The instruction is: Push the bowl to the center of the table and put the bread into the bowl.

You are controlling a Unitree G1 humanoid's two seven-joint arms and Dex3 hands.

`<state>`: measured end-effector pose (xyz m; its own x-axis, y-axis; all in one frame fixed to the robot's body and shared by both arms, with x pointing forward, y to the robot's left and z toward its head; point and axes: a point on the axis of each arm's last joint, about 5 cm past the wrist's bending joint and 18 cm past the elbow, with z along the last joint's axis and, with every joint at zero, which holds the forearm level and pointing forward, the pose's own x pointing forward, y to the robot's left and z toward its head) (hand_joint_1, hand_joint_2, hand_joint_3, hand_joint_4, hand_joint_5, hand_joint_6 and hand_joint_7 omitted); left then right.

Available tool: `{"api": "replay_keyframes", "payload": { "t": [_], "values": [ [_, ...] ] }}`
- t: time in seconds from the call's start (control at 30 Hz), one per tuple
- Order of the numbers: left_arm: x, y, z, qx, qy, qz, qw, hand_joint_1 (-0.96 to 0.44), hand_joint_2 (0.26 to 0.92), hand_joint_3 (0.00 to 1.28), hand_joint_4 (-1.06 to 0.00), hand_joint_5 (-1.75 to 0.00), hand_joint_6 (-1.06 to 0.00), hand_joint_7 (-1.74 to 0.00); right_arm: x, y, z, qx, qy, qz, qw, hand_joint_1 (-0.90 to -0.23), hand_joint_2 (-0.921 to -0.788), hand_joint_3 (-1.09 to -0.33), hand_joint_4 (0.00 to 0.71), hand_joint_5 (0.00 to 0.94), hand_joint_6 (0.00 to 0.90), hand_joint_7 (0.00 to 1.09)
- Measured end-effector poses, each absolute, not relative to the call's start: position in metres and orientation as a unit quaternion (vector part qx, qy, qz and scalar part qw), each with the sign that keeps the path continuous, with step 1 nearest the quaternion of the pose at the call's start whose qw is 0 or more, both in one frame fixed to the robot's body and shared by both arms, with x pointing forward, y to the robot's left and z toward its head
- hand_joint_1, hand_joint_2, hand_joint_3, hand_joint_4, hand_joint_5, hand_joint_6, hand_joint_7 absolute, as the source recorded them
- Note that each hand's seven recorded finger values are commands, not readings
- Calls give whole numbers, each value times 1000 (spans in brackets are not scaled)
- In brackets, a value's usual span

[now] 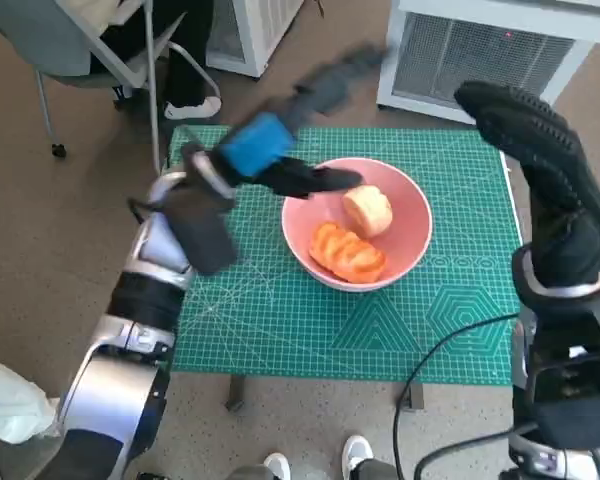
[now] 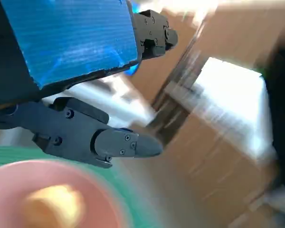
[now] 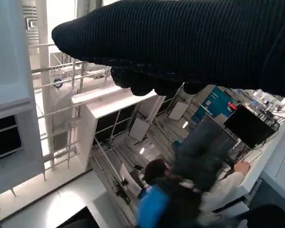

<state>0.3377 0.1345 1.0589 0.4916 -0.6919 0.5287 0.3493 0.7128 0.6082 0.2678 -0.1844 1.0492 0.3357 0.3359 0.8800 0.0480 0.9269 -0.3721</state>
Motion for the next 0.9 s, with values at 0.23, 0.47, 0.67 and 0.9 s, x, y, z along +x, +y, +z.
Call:
{"api": "replay_keyframes", "payload": {
  "t": [0.23,0.47,0.67,0.9],
  "values": [
    [324,137,1052,97,-438,-278,849,-656,921,462,-154,-51,-99,-448,270,-182,1056,-164,-573,91,798,-562,-921,-768,244,2,-1,543],
    [313,130,1048,4,-466,-259,846,-604,921,467,-175,-45,-18,-712,272,-179,1066,-149,-579,98,796,-591,-921,-734,244,2,0,553],
    [308,127,1043,-25,-470,-259,844,-594,921,463,-189,-48,-15,-717,274,-175,1071,-145,-581,102,795,-594,-921,-722,251,5,15,567],
    [305,128,1042,-29,-468,-269,841,-590,921,454,-206,-52,-26,-704,276,-171,1072,-138,-580,106,796,-581,-921,-718,258,8,20,573]
  ]
}}
